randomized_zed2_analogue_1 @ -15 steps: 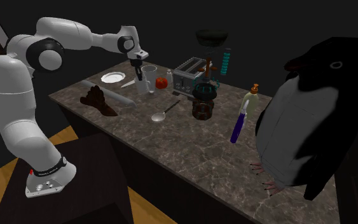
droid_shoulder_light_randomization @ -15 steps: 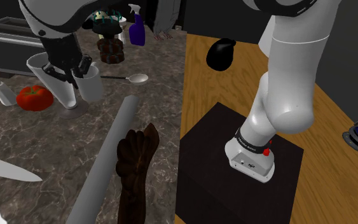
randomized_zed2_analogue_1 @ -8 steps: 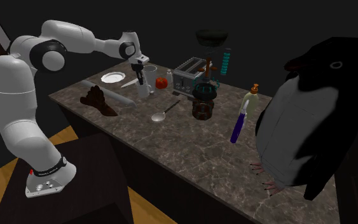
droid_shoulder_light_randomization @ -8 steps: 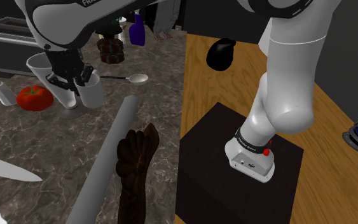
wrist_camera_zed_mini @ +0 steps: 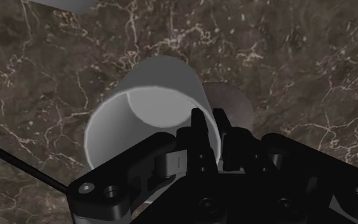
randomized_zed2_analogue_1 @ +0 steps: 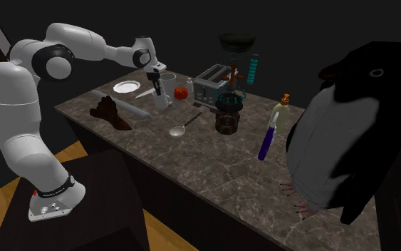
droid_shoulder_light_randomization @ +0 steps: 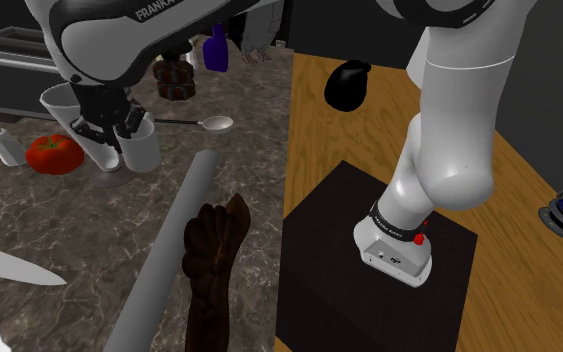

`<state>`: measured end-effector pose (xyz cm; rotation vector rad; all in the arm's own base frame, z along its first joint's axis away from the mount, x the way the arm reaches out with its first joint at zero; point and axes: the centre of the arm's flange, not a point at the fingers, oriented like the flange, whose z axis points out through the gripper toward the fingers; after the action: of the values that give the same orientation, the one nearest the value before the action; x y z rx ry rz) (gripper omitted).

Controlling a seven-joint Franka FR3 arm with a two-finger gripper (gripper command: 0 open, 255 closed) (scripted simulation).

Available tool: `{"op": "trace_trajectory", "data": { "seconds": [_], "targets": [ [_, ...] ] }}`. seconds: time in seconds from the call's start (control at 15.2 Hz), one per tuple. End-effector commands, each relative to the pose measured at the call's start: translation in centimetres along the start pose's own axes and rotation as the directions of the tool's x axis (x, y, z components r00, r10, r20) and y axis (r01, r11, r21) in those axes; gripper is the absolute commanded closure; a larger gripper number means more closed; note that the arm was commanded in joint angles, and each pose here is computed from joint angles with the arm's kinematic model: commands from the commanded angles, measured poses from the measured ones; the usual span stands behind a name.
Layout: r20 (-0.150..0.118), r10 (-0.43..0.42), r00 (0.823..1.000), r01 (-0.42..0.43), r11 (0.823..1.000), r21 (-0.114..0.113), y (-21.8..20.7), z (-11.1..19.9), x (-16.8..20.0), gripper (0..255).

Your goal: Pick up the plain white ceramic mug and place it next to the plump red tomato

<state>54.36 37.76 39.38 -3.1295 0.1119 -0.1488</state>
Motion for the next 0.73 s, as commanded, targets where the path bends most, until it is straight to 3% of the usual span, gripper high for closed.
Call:
{"op": "trace_trajectory", "data": {
  "seconds": [0.0,0.26,0.33,0.66],
  "targets": [
    [0.046,0.006,0.999,-0.005,0.999,-0.035,0.39,3.29,-0.02,255],
    [0.046,0.006,0.999,-0.005,0.999,-0.035,0.39,3.29,-0.02,255],
    [0.046,0.006,0.999,-0.004,0.999,-0.035,0.02,3.57,-0.43,0],
    [0.046,0.006,0.999,-0.005,0.999,-0.035,0.39,3.29,-0.02,0]
  ]
}}
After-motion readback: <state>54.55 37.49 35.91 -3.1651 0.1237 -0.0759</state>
